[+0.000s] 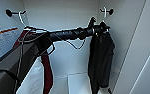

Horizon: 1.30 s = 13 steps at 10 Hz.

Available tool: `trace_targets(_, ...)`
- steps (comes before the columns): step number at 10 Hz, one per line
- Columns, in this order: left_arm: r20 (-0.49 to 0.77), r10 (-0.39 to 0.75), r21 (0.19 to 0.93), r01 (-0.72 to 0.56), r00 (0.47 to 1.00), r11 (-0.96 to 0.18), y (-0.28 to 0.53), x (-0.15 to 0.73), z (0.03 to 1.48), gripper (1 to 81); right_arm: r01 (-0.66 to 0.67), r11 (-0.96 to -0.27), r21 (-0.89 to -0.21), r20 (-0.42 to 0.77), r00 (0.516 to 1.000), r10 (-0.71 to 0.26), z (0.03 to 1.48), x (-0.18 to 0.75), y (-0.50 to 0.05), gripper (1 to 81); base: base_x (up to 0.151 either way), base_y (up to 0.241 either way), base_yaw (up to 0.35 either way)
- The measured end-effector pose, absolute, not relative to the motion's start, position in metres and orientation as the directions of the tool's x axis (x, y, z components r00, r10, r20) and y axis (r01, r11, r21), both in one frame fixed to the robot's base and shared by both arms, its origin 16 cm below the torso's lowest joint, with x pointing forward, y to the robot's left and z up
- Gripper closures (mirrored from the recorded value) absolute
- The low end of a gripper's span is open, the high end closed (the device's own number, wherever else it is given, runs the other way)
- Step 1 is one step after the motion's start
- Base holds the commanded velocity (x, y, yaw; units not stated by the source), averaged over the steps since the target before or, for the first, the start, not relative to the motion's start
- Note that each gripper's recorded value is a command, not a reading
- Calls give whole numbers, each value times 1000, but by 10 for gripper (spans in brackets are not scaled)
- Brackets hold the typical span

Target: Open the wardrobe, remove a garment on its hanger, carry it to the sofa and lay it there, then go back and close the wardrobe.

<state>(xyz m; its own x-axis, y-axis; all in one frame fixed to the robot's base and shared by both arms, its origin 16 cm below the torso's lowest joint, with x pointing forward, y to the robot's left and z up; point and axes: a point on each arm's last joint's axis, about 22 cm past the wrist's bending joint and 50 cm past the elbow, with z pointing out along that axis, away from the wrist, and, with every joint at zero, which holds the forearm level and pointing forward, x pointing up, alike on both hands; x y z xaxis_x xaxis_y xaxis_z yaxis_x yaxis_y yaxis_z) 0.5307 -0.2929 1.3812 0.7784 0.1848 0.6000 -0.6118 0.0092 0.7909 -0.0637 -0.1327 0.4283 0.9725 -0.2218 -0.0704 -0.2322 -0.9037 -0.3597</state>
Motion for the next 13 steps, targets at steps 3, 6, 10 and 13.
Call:
trace_targets(3,650,191,750,-662,736,2,-273,527,1397,811,-212,-907,-363,-70,977,-201,428,-62,-133,10,0,0,0)
trace_targets(6,679,228,731,-673,698,-116,-208,552,1384,811,-124,-919,-375,-67,992,-106,428,-46,-129,10,0,0,0)
trace_targets(10,690,197,724,-669,697,-168,-203,547,1369,811,-100,-919,-380,-56,995,-85,428,-36,-128,10,0,0,0)
trace_targets(13,646,166,762,-641,745,-92,-214,523,1332,811,-101,-915,-390,-46,995,-90,429,-35,-126,10,0,0,0)
